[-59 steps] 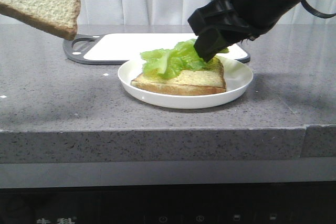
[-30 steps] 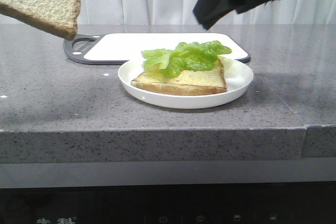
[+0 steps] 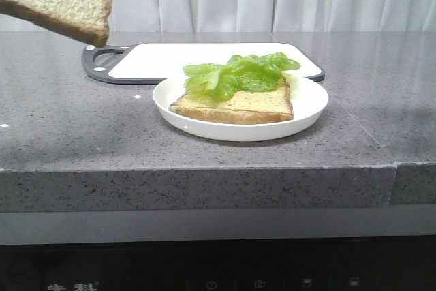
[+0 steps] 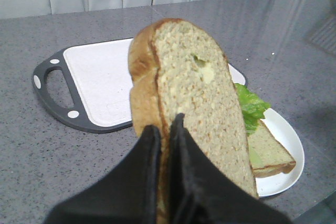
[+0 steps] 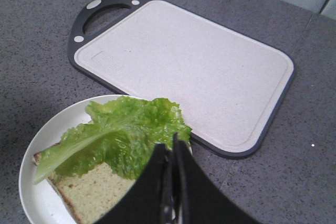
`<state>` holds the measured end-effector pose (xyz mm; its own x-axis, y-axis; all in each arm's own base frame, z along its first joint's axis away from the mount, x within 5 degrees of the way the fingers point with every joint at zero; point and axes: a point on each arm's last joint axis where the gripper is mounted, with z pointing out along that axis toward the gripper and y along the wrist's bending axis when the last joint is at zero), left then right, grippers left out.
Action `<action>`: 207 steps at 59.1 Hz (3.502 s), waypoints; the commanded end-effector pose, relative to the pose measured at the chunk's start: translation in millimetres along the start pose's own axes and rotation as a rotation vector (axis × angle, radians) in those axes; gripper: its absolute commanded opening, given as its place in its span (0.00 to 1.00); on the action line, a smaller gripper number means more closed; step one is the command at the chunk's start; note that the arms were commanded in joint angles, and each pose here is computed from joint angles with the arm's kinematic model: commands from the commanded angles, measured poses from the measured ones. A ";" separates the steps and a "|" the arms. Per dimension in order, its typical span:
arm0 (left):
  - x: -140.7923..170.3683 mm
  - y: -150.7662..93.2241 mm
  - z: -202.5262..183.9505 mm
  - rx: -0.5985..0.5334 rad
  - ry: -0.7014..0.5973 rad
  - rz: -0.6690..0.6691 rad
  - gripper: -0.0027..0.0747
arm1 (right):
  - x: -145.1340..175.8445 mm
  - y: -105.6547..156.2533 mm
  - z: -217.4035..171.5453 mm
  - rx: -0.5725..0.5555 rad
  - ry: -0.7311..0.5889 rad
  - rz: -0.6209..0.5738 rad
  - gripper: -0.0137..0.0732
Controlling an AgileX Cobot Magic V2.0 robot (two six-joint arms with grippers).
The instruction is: Left arm grabs bread, right arm adds lettuce
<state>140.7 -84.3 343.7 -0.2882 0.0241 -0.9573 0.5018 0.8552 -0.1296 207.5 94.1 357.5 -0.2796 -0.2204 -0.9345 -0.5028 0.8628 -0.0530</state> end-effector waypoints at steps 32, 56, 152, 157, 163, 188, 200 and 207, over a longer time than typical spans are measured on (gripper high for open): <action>-68.5 -36.3 97.4 0.357 0.318 -0.354 0.01 | 69.2 17.7 -139.8 0.122 -0.474 -0.039 0.09; -59.7 -0.4 197.8 0.688 0.466 -0.666 0.01 | 81.9 20.2 -148.9 0.125 -0.511 -0.042 0.09; -73.2 64.1 166.8 0.482 0.465 -0.477 0.01 | 81.4 20.0 -149.2 0.128 -0.517 -0.040 0.09; -79.7 64.6 156.0 0.411 0.445 -0.391 0.01 | 81.2 20.1 -149.3 0.120 -0.522 -0.016 0.09; -88.6 61.8 134.2 0.266 0.379 -0.251 0.01 | 81.0 20.5 -149.4 0.104 -0.526 0.029 0.09; -36.6 32.8 -7.5 -0.131 -0.045 0.048 0.01 | 85.8 21.3 -145.8 0.092 -0.497 0.033 0.09; 16.7 16.3 -68.3 -0.168 -0.211 0.083 0.01 | 87.9 22.7 -144.5 0.078 -0.470 0.031 0.09; 40.7 9.9 -90.1 -0.172 -0.294 0.103 0.01 | 88.1 22.8 -144.5 0.076 -0.468 0.031 0.09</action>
<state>71.2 -33.5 320.8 -0.0943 0.0342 -0.9950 0.3952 0.9186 -0.0059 53.7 31.6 311.0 0.0486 -0.0242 -0.9985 -0.4627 0.8854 -0.0440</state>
